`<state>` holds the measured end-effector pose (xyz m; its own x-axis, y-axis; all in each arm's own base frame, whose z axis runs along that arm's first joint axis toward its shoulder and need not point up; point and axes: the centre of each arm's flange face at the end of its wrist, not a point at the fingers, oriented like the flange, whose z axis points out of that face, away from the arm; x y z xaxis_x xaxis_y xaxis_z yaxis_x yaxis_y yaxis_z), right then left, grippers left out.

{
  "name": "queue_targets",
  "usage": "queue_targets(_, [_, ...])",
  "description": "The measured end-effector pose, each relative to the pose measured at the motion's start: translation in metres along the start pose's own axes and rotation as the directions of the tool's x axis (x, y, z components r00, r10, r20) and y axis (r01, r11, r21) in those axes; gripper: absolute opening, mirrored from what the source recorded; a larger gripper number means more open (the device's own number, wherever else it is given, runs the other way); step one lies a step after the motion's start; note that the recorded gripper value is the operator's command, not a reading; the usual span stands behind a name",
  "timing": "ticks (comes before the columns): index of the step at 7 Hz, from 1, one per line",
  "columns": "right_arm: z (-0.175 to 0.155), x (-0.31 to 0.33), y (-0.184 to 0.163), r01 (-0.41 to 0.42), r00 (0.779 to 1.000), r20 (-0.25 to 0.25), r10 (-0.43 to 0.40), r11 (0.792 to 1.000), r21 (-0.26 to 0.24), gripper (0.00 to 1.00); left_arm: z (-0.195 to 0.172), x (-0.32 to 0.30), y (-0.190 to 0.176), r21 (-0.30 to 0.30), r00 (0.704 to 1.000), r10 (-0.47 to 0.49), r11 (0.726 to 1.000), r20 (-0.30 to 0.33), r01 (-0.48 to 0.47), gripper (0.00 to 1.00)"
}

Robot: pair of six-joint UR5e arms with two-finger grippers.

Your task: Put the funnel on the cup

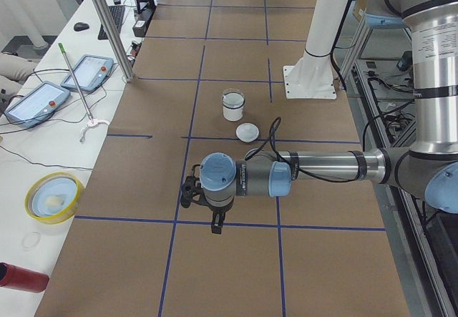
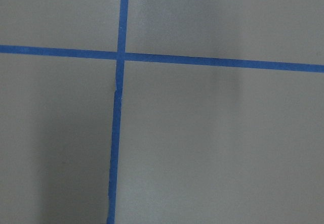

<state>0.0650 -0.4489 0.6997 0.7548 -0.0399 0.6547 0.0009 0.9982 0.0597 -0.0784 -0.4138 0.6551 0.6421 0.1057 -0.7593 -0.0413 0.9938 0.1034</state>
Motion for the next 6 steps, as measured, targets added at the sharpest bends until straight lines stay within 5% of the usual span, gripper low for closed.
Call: queue_targets(6, [0.0,0.0,0.0,0.0,1.0,0.0,0.0,1.0,0.0,1.0,-0.014,-0.002,0.004,0.009,0.994,0.007,1.0,0.109,-0.008,1.0])
